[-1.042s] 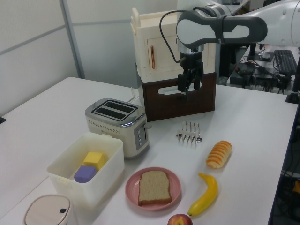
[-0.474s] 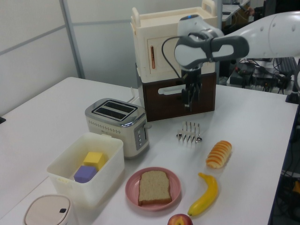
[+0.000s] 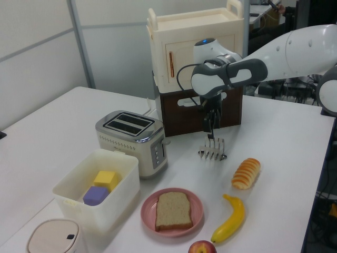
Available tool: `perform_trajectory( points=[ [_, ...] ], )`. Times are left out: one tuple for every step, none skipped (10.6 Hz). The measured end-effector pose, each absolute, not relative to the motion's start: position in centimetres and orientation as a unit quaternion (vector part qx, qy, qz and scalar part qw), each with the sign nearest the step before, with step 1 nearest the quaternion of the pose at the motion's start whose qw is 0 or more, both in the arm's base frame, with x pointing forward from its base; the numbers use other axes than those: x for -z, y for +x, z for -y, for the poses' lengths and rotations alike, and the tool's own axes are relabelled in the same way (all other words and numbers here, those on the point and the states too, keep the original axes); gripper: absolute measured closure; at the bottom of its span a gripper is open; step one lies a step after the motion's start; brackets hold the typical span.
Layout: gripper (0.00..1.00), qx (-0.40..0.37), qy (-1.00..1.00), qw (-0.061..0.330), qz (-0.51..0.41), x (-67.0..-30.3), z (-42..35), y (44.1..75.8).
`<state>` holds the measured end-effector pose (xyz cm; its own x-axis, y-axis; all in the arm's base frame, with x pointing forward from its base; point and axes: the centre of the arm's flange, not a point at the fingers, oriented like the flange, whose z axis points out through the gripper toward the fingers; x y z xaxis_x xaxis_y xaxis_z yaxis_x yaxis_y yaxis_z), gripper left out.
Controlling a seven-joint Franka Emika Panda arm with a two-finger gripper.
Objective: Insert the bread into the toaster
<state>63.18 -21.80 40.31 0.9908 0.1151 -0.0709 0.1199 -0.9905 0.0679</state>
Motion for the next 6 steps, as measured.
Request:
perform_trajectory(
  points=[
    [0.31, 0.036, 0.997, 0.037, -0.060, -39.9, 21.8, 63.2],
    [0.41, 0.036, 0.997, 0.037, -0.061, -39.9, 21.8, 63.2],
    [0.44, 0.033, 0.997, 0.038, -0.061, -40.3, 21.7, 63.3],
    [0.46, 0.022, 0.997, 0.041, -0.064, -41.4, 21.4, 63.6],
    [0.46, 0.004, 0.996, 0.047, -0.070, -43.5, 20.6, 64.0],
    [0.49, -0.017, 0.996, 0.049, -0.076, -46.1, 19.4, 64.4]
  ],
)
